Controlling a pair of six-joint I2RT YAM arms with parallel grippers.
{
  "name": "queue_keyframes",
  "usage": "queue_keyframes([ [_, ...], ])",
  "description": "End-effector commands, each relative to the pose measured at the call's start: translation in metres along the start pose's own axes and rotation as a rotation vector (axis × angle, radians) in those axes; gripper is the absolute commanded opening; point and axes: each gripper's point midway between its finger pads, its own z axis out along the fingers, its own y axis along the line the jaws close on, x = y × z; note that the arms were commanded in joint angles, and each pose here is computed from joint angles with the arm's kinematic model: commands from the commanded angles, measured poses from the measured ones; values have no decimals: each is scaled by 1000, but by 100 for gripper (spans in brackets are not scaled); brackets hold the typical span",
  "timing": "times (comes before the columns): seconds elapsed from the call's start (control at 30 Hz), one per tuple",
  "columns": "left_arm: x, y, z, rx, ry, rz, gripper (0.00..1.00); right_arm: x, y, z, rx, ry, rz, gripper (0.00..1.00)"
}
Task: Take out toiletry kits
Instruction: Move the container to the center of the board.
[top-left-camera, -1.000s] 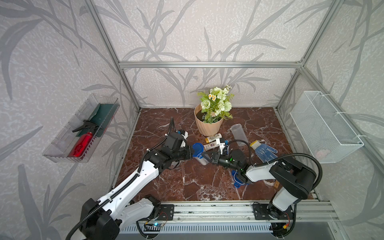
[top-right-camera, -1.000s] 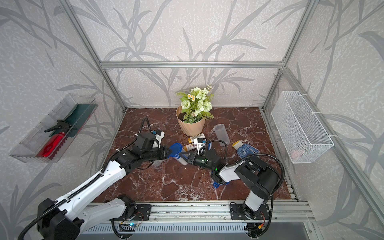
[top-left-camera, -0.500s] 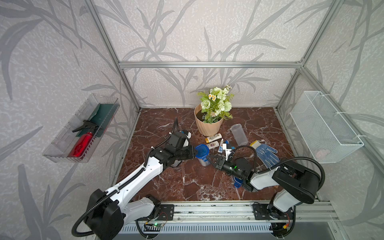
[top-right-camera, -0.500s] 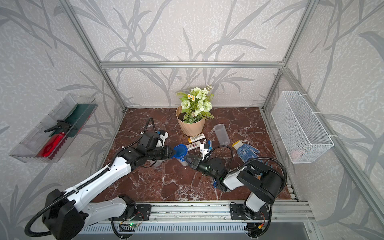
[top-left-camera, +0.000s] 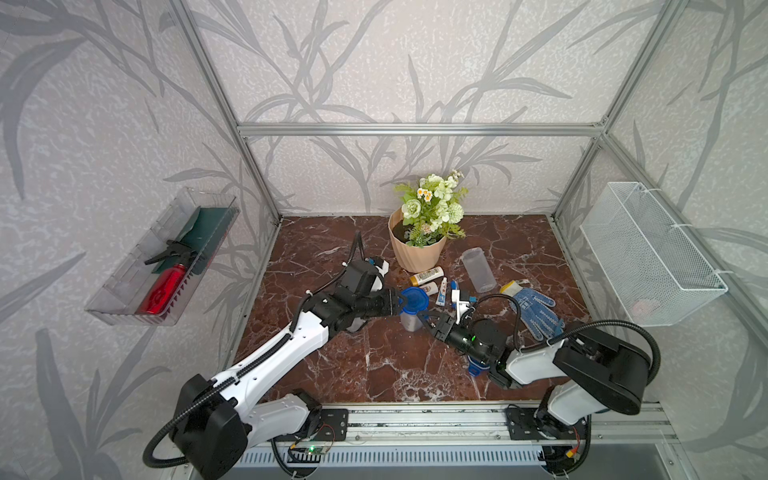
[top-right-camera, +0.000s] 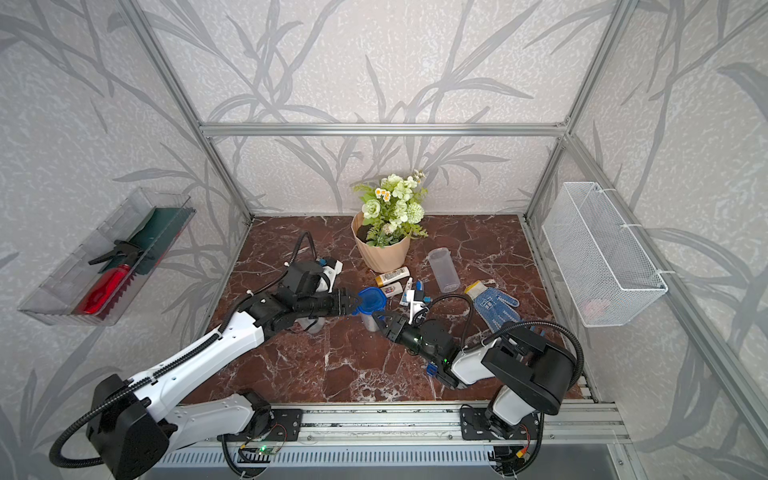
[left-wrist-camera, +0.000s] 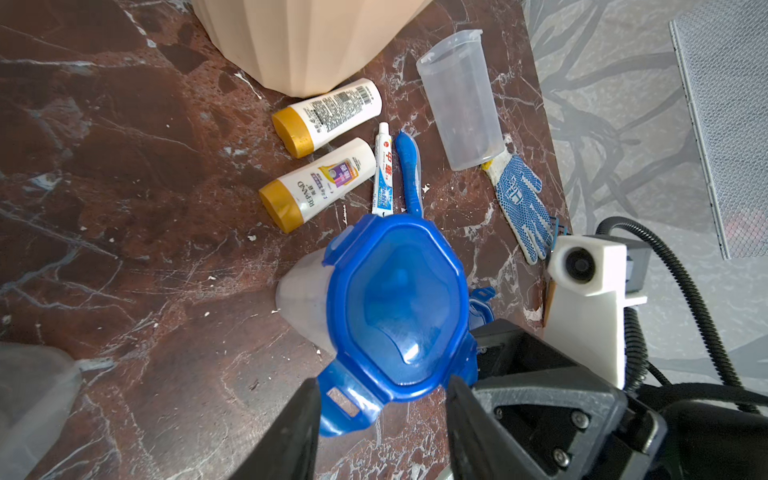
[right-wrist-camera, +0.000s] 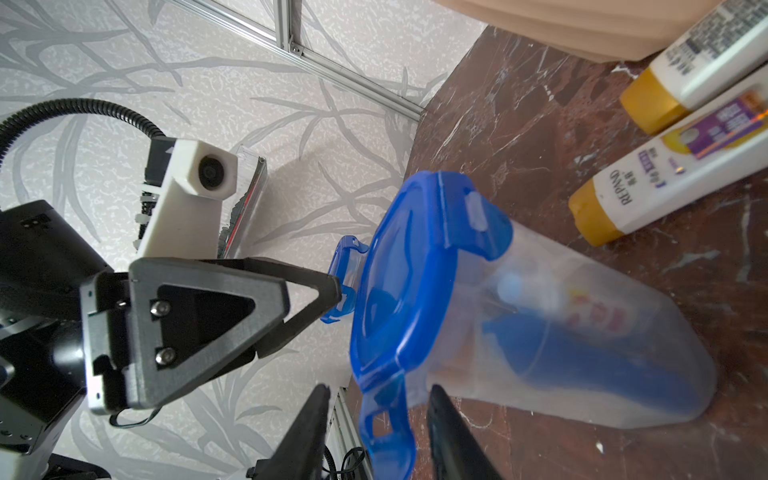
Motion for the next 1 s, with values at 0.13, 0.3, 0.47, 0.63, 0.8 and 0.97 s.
queue_keyframes([
  [0.13, -5, -16, -7, 34, -20, 38, 49, -21, -1, -23, 159, -57, -166, 49],
  [0.3, 7, -19, -17, 26, -18, 78, 41, -47, 0, -63, 358, -104, -331, 55],
  [0.47, 28, -23, -14, 31, 29, 103, 12, -74, 15, -73, 486, -101, -526, 2],
  [0.63, 44, -18, -1, 12, 86, 106, 0, -72, 17, -35, 524, 53, -618, 0],
  [0.8, 47, -10, 8, -21, 104, 106, 0, -71, 14, 4, 496, 124, -618, 0],
  [0.97, 43, -2, 18, -65, 119, 113, 0, -69, 10, 29, 483, 183, -617, 0],
])
